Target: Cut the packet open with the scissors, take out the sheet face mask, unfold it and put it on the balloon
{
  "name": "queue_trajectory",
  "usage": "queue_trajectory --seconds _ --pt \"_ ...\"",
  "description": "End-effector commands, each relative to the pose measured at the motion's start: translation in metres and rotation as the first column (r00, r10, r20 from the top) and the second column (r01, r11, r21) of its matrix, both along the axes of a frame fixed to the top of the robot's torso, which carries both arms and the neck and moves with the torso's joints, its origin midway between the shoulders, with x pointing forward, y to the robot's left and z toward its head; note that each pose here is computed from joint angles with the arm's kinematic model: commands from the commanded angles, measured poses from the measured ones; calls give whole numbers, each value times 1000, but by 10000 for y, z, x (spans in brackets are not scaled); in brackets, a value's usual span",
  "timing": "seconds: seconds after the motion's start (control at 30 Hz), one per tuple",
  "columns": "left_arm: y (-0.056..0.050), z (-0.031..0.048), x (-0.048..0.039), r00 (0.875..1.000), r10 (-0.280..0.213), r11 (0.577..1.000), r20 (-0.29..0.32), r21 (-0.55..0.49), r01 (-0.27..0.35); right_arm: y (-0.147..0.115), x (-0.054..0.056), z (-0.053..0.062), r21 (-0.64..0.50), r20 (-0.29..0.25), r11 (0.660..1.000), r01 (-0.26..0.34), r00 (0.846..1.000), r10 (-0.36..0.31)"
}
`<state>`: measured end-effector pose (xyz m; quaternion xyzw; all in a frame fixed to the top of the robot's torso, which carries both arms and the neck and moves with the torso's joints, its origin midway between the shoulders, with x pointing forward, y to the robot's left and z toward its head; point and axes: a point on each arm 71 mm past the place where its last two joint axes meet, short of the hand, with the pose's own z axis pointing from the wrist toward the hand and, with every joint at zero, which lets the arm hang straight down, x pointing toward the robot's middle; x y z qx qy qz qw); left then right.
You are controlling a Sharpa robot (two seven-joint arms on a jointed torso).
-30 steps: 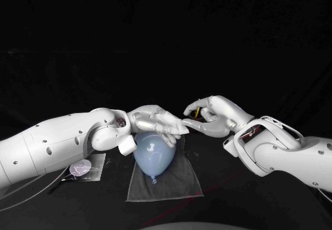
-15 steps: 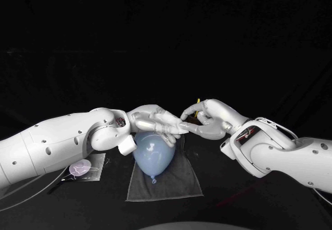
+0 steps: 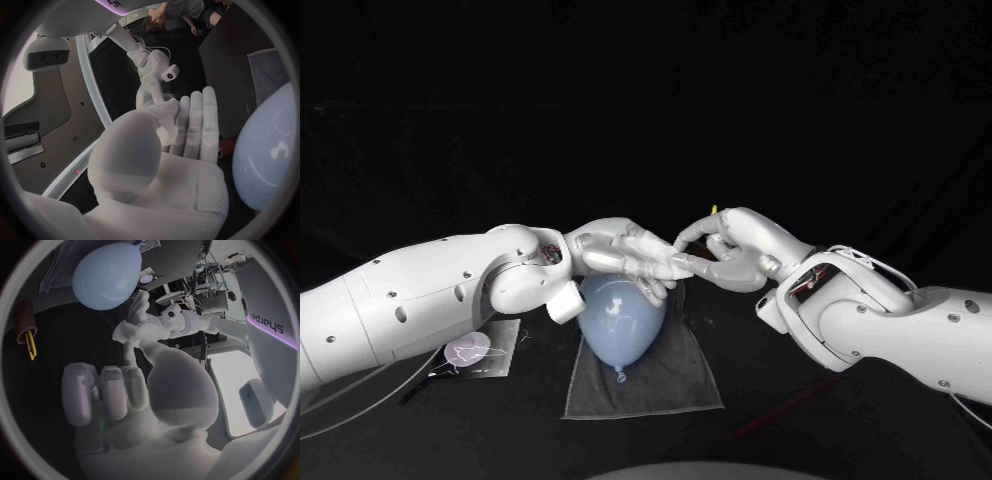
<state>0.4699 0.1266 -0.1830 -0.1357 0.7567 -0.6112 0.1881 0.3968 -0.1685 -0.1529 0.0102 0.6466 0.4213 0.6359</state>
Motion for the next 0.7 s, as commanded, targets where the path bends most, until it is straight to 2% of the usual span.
queue_trajectory --seconds 0.03,0.43,0.6,0.7 --pt "-11 17 -4 1000 -5 1000 6 -12 5 12 -15 37 19 49 1000 -13 999 12" --pt "-8 14 -2 1000 -6 1000 5 -10 6 13 -39 97 65 123 998 -15 992 7" --pt "-9 14 -2 1000 -6 1000 4 -10 6 23 -46 101 66 129 998 -25 992 17" --pt "-11 14 -3 1000 -7 1000 4 -10 7 39 -47 86 51 114 998 -39 993 33"
